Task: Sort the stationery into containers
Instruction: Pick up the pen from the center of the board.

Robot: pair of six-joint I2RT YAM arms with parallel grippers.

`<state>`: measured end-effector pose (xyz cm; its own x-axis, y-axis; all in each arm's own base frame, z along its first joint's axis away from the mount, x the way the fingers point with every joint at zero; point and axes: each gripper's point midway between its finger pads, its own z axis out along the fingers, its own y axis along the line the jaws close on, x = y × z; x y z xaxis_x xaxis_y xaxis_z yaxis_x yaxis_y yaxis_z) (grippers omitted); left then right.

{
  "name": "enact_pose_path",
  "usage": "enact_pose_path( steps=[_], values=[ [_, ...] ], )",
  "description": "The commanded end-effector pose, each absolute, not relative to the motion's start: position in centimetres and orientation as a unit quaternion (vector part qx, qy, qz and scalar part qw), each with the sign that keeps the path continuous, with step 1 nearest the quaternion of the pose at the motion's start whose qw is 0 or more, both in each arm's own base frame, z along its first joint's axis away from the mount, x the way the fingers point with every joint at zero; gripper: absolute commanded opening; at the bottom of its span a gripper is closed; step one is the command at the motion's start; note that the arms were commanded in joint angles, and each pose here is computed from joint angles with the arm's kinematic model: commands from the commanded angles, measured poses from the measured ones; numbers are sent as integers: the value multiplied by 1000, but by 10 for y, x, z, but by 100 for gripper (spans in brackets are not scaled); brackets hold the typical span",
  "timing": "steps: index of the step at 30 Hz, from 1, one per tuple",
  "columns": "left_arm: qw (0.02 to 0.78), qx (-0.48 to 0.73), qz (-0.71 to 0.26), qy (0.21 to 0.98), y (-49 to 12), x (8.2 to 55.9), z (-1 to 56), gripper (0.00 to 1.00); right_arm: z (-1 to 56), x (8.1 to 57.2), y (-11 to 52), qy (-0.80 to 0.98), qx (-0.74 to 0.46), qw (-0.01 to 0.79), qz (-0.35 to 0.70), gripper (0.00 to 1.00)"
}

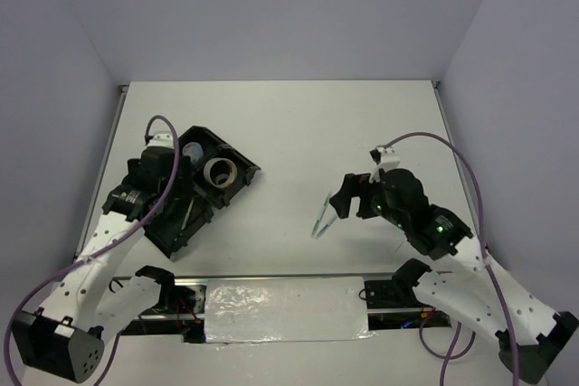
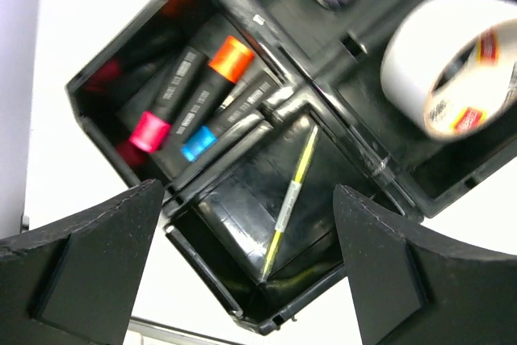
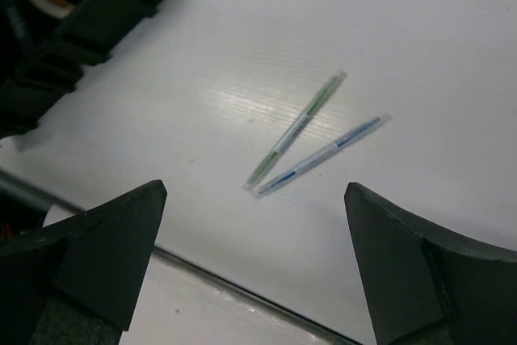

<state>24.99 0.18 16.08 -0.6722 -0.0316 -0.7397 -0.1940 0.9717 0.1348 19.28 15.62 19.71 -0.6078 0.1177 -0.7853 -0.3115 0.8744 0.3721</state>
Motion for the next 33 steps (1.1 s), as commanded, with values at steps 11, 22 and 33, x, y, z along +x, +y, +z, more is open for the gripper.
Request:
enact_pose_path(
  steps=[11, 22, 33],
  values=[
    [453, -143, 49, 879, -6, 258, 191, 99, 112, 254, 144, 914, 132, 373, 86, 46],
    [454, -99, 2, 885, -26, 262, 189, 99, 58, 253, 158, 935, 157, 313, 64, 40],
    [441, -84, -8, 894, -33, 264, 182, 99, 27, 243, 154, 945, 157, 287, 17, 40]
  ],
)
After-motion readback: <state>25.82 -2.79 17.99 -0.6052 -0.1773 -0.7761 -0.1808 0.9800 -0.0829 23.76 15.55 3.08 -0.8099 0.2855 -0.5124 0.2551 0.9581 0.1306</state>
